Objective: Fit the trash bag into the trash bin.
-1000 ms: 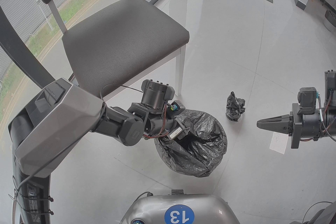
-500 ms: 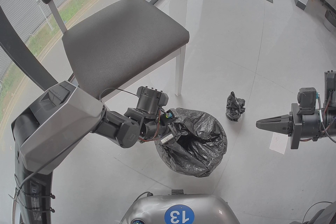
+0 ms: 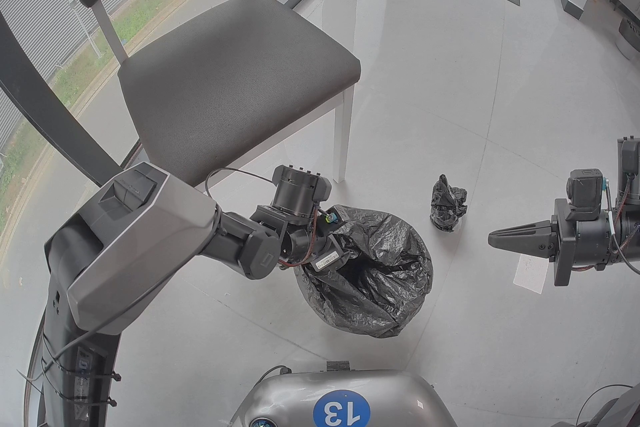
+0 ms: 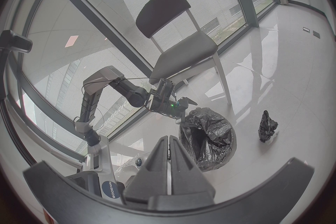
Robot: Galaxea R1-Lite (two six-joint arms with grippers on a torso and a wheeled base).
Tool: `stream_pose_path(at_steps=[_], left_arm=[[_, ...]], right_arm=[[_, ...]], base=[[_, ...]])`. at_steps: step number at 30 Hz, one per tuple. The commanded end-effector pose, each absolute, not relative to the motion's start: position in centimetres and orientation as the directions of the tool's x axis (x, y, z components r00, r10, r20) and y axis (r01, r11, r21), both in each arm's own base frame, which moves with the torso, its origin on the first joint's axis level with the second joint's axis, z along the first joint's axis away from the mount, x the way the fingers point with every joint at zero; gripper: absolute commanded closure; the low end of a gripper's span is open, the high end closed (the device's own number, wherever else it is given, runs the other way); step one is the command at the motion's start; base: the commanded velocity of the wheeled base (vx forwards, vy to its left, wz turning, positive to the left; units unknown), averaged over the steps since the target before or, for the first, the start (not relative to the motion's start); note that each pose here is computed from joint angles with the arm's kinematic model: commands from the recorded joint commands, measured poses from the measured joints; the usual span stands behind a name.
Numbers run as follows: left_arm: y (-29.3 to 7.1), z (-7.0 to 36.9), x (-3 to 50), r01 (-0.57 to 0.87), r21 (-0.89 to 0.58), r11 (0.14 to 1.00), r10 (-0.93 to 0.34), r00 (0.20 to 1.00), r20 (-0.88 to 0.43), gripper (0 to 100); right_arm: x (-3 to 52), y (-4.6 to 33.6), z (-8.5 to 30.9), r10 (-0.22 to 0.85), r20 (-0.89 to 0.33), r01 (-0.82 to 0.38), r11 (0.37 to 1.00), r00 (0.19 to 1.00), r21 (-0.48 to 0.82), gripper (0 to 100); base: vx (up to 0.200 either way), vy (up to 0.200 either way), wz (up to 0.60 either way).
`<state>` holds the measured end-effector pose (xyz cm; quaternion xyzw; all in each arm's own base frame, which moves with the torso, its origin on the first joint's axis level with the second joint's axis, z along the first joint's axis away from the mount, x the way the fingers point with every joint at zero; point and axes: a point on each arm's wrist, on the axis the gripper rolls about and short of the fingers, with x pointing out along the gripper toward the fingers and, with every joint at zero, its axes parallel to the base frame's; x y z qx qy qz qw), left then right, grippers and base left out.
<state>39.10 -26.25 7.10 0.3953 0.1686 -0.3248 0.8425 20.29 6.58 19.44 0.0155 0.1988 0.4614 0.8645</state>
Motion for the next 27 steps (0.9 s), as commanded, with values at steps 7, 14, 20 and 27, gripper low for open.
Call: stream_pose_path(at_steps=[7, 14, 20, 27], left_arm=[[-26.2, 6.2, 39.5, 0.682, 0.548, 0.484, -0.407, 0.730, -0.549, 100], [-25.8, 6.6, 40.0, 0.651, 0.566, 0.506, -0.374, 0.757, -0.536, 100], [-25.3, 7.4, 40.6, 0.621, 0.576, 0.531, -0.359, 0.781, -0.511, 100], [-24.6, 8.9, 42.1, 0.559, 0.561, 0.610, -0.336, 0.824, -0.457, 100]], right_arm=[[20.5, 6.6, 19.2, 0.804, -0.335, -0.790, 0.573, 0.492, 0.217, 100], [20.6, 6.5, 19.2, 0.808, -0.329, -0.793, 0.569, 0.489, 0.217, 100], [20.6, 6.5, 19.2, 0.808, -0.329, -0.793, 0.569, 0.489, 0.217, 100], [20.6, 6.5, 19.2, 0.808, -0.329, -0.794, 0.569, 0.489, 0.215, 100]], base=[[0.000, 0.000, 0.00], [0.000, 0.000, 0.00], [0.000, 0.000, 0.00], [0.000, 0.000, 0.00]])
